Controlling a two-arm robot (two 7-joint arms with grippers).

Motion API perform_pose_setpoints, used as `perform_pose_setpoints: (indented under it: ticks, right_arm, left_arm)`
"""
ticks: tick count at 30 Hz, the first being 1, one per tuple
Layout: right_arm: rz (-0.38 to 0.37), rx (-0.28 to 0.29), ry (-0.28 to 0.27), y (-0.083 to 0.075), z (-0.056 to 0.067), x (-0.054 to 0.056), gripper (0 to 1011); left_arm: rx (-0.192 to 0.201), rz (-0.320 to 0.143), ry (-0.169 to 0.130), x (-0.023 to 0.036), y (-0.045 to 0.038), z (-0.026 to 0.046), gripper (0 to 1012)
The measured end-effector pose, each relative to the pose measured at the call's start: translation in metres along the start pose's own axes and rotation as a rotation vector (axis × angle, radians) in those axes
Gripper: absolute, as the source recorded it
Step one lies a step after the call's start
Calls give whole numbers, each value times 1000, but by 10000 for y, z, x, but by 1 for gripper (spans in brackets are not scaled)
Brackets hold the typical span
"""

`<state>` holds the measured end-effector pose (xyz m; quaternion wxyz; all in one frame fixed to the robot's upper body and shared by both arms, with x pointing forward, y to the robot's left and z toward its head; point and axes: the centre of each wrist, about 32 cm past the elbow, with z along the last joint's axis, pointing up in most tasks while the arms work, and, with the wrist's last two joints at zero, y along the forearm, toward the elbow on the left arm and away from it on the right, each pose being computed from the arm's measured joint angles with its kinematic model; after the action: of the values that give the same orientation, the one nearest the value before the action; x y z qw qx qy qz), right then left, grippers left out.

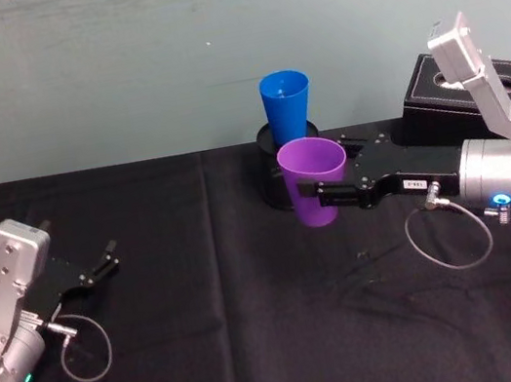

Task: Pick up one cup with a gripper and tap it against the other cup.

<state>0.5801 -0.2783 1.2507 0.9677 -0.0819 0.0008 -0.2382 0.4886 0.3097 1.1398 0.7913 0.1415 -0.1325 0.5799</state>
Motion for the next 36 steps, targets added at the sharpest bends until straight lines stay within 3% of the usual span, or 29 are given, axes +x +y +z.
perform_pose_setpoints:
  ticks: [36]
  right_arm:
    - [0,1,-1,-2,-2,2,731]
  left_arm:
    - [0,0,0,0,0,0,1011]
